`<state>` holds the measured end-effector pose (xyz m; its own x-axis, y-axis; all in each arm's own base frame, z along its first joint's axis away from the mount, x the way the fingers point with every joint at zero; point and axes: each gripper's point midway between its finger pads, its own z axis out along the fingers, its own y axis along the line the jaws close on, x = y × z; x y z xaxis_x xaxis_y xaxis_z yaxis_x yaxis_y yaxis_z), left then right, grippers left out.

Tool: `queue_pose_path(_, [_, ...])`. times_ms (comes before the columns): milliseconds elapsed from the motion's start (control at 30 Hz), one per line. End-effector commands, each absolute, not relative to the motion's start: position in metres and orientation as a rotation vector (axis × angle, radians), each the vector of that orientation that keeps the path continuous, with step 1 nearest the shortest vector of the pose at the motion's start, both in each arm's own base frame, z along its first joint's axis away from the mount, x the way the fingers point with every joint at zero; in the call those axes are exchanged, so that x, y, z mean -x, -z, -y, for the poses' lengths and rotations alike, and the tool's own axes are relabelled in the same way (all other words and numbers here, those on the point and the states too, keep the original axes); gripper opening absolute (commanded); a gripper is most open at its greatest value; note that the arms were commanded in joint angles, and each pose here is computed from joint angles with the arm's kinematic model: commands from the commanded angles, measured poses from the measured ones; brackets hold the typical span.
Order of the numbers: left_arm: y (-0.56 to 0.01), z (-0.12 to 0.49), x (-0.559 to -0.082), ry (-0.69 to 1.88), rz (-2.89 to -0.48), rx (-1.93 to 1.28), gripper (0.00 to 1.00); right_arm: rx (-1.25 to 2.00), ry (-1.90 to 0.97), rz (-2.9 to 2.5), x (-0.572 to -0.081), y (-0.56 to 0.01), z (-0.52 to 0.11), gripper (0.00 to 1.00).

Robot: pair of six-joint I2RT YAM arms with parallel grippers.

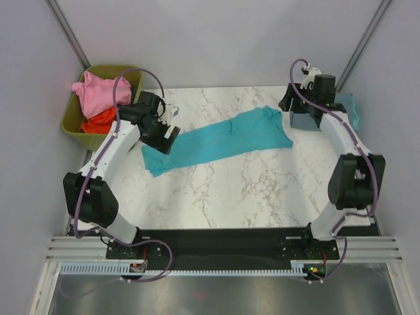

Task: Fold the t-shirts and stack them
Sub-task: Fold the tshirt

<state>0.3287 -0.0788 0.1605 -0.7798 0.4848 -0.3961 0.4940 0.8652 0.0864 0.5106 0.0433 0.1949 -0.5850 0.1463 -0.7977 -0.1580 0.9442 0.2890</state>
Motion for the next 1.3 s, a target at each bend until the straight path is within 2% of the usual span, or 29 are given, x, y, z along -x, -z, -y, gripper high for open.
queue_pose_path(0, [-0.252, 0.088, -0.36, 0.055, -2.312, -0.535, 0.96, 0.114, -0.241, -1.719, -0.499, -0.3, -0.051, 0.7])
queue_pose_path(33, [-0.284, 0.096, -0.371, 0.09, -2.164, -0.509, 0.96, 0.16, -0.212, -1.679, -0.492, -0.307, -0.057, 0.74])
queue_pose_path(67, [-0.293, 0.103, -0.37, 0.128, -2.095, -0.511, 0.96, 0.174, -0.185, -1.583, -0.483, -0.339, -0.064, 0.79])
queue_pose_path(100, [-0.353, 0.113, -0.374, 0.17, -1.831, -0.479, 0.95, 0.205, -0.176, -1.539, -0.478, -0.35, -0.075, 0.88])
queue_pose_path(133, [-0.365, 0.114, -0.374, 0.18, -1.745, -0.445, 0.96, 0.197, -0.168, -1.538, -0.478, -0.351, -0.078, 0.92])
queue_pose_path(167, [-0.34, 0.117, -0.376, 0.205, -1.739, -0.413, 1.0, 0.171, -0.161, -1.559, -0.481, -0.344, -0.082, 0.95])
queue_pose_path(200, [-0.346, 0.109, -0.378, 0.177, -1.694, -0.331, 0.99, 0.054, -0.149, -1.614, -0.487, -0.331, -0.074, 0.98])
queue_pose_path(233, [-0.342, 0.111, -0.384, 0.187, -1.684, -0.309, 0.99, 0.007, -0.142, -1.764, -0.497, -0.296, -0.075, 0.98])
queue_pose_path(267, [-0.33, 0.113, -0.39, 0.192, -1.725, -0.309, 1.0, -0.06, -0.141, -1.865, -0.502, -0.273, -0.073, 0.98])
queue_pose_path(300, [-0.309, 0.114, -0.4, 0.185, -1.795, -0.296, 1.0, -0.154, -0.154, -1.901, -0.512, -0.278, -0.071, 0.98])
queue_pose_path(333, [-0.292, 0.111, -0.401, 0.178, -1.864, -0.282, 0.99, -0.167, -0.152, -2.047, -0.51, -0.231, -0.071, 0.96])
queue_pose_path(433, [-0.254, 0.088, -0.396, 0.152, -1.956, -0.231, 0.99, -0.086, -0.308, -2.025, -0.496, -0.211, -0.083, 0.98])
queue_pose_path(467, [-0.244, 0.088, -0.393, 0.153, -1.977, -0.236, 0.99, -0.051, -0.376, -2.035, -0.494, -0.204, -0.09, 0.9])
queue_pose_path(500, [-0.24, 0.131, -0.38, 0.382, -1.95, -0.394, 0.99, -0.063, -0.414, -2.051, -0.495, -0.201, -0.095, 0.9])
queue_pose_path(533, [-0.234, 0.129, -0.384, 0.321, -1.928, -0.435, 0.99, -0.103, -0.38, -2.093, -0.498, -0.181, -0.093, 0.9])
queue_pose_path(567, [-0.212, 0.124, -0.385, 0.29, -1.946, -0.421, 0.97, -0.118, -0.358, -2.103, -0.5, -0.173, -0.091, 0.97])
queue_pose_path(633, [-0.187, 0.113, -0.39, 0.205, -1.967, -0.402, 0.96, -0.079, -0.261, -2.147, -0.506, -0.148, -0.089, 0.98])
queue_pose_path(767, [-0.131, 0.107, -0.393, 0.148, -2.053, -0.46, 0.95, 0.015, -0.242, -2.212, -0.52, -0.117, -0.098, 0.98])
queue_pose_path(967, [-0.11, 0.115, -0.402, 0.207, -2.116, -0.463, 0.96, 0.039, -0.255, -2.297, -0.534, -0.082, -0.104, 0.98])
queue_pose_path(1133, [-0.094, 0.121, -0.411, 0.277, -2.341, -0.388, 0.96, 0.007, -0.315, -2.366, -0.534, -0.057, -0.109, 0.98])
queue_pose_path(1267, [-0.079, 0.119, -0.42, 0.261, -2.405, -0.36, 0.96, -0.042, -0.338, -2.408, -0.533, -0.037, -0.11, 0.98])
